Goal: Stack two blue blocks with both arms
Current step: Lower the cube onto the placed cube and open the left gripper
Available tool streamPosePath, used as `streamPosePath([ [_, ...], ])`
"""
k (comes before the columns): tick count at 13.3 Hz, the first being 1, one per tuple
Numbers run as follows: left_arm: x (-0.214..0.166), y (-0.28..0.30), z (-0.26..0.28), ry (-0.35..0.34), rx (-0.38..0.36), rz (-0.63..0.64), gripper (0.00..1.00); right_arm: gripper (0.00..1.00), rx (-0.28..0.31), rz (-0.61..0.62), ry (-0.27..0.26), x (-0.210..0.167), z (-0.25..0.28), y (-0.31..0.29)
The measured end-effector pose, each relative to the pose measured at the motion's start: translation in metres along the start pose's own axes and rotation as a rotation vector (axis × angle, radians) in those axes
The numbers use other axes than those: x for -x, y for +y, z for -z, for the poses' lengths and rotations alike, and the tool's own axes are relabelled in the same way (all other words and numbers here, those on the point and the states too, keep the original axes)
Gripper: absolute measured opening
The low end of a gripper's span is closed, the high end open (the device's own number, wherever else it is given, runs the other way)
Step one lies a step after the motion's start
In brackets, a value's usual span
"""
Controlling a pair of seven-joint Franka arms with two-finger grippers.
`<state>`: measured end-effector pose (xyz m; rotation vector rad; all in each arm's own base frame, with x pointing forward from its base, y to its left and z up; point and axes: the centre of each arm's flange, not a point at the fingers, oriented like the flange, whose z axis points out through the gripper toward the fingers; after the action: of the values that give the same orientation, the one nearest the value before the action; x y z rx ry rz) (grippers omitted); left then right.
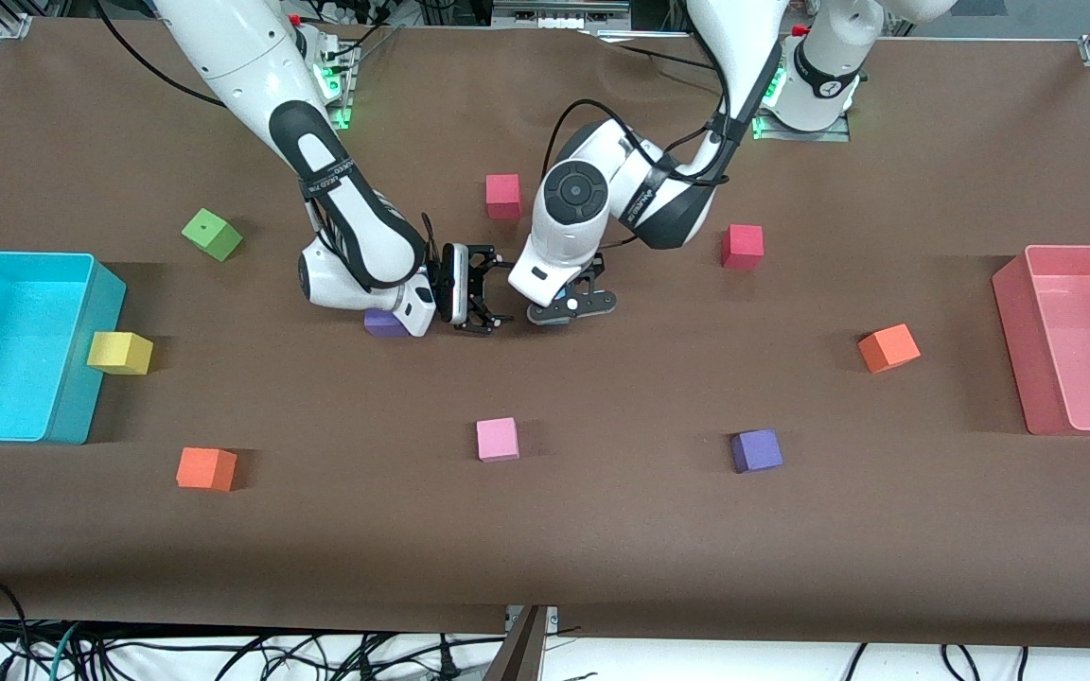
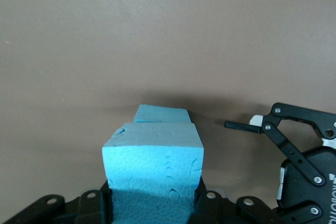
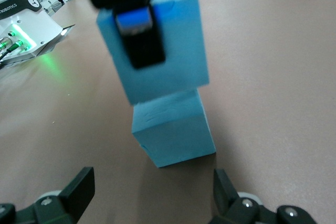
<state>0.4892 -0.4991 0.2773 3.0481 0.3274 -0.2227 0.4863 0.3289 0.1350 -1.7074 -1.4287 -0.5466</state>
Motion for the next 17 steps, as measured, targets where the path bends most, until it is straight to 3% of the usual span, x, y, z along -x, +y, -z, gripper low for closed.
streamPosePath([
  [17, 0.0013, 0.0015, -0.0116, 0.006, -0.022, -0.004, 0.54, 1.00, 0.000, 0.008, 0.000, 0.0000, 0.0000, 0.0000],
])
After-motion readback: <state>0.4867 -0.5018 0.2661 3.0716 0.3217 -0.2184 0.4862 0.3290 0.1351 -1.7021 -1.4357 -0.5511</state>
